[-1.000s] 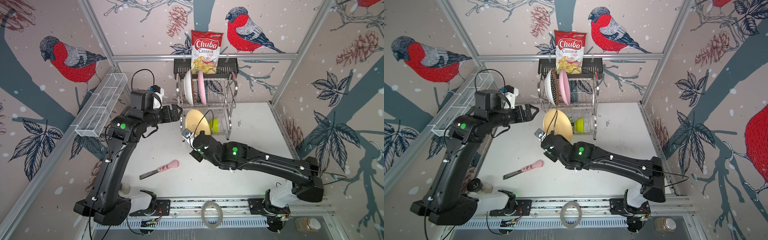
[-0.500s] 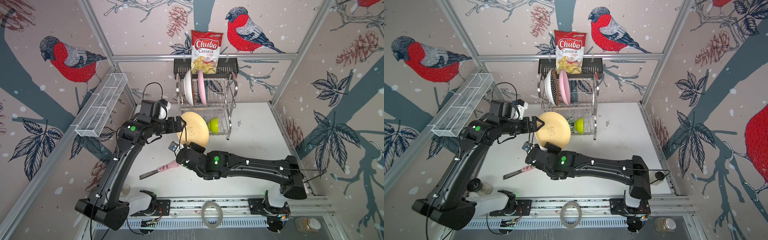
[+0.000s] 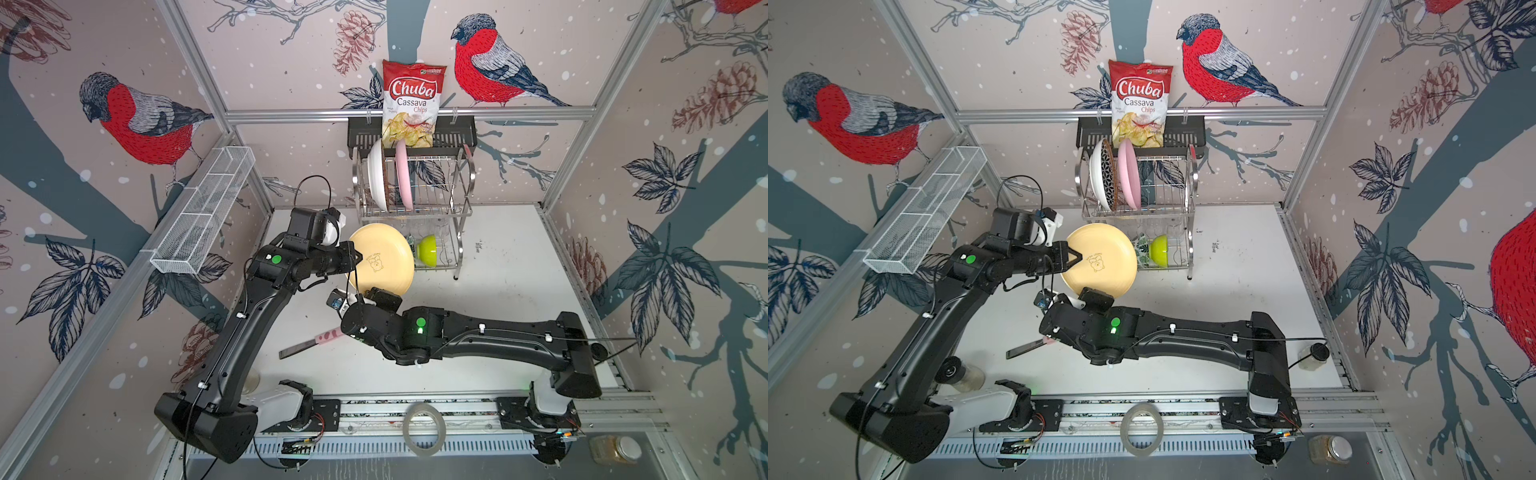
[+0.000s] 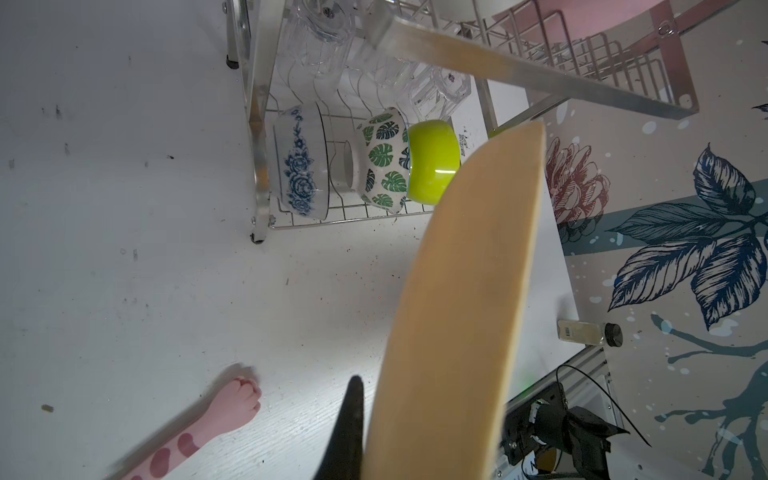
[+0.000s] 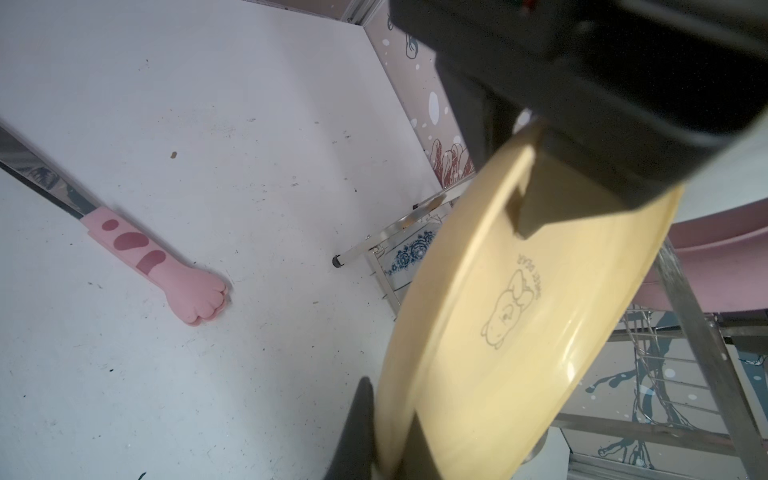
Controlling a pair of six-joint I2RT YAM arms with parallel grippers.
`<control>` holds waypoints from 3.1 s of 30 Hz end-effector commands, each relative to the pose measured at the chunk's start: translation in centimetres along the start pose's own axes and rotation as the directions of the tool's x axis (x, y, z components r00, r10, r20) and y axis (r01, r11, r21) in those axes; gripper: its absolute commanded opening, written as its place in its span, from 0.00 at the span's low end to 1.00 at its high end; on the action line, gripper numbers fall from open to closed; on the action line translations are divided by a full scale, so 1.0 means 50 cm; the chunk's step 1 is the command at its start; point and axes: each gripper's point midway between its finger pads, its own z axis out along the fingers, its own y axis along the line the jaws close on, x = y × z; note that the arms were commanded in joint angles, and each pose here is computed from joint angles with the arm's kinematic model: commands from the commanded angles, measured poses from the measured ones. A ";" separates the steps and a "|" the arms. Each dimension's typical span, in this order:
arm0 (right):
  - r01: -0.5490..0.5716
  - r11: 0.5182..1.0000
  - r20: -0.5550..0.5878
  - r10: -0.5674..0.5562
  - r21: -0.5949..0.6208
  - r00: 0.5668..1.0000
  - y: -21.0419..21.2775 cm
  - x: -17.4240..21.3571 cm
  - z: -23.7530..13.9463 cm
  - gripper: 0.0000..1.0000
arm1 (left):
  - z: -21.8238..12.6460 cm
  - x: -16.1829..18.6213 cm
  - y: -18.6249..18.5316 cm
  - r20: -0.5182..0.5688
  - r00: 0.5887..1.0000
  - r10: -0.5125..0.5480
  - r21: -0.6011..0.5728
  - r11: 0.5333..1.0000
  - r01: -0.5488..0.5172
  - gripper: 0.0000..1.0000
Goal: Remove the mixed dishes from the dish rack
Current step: 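Swing the yellow plate toward the left gripper with the right gripper, then grasp the yellow plate's rim with the left gripper while the right holds it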
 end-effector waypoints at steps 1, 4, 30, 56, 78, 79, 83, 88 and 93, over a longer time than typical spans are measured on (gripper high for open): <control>-0.051 0.999 0.057 0.052 -0.017 0.997 -0.005 -0.030 -0.008 0.00 | -0.001 -0.010 -0.019 0.023 1.000 -0.002 0.054 0.999 0.000 0.00; -0.084 0.995 0.074 0.088 -0.057 0.993 -0.002 -0.033 -0.012 0.05 | 0.002 -0.005 -0.017 0.018 1.000 -0.006 0.057 0.998 0.005 0.00; -0.244 0.429 0.216 0.776 -0.870 0.593 -0.126 -0.041 -0.236 0.65 | -0.004 -0.002 -0.031 0.076 0.997 0.012 0.122 0.992 -0.022 0.00; -0.774 0.241 -0.072 0.936 -0.586 0.345 -0.282 0.253 -0.018 0.67 | -0.040 0.000 -0.066 0.168 0.984 0.065 0.216 0.971 -0.101 0.00; -0.697 0.171 -0.173 0.902 -0.697 0.395 -0.222 0.158 0.039 0.56 | -0.030 0.003 -0.069 0.152 0.986 0.073 0.242 0.964 -0.109 0.00; -0.691 0.167 -0.175 0.902 -0.704 0.395 -0.221 0.153 0.040 0.55 | -0.030 0.002 -0.068 0.151 0.986 0.073 0.243 0.964 -0.109 0.00; -0.665 0.146 -0.177 0.902 -0.732 0.393 -0.215 0.137 0.037 0.50 | -0.025 0.007 -0.069 0.140 0.988 0.066 0.253 0.962 -0.100 0.00; -0.637 0.127 -0.173 0.906 -0.761 0.387 -0.218 0.121 0.028 0.44 | -0.022 0.007 -0.070 0.138 0.989 0.058 0.267 0.959 -0.094 0.00; -0.625 0.130 -0.164 0.906 -0.770 0.391 -0.218 0.113 0.019 0.29 | -0.019 0.006 -0.072 0.138 0.989 0.053 0.277 0.957 -0.090 0.00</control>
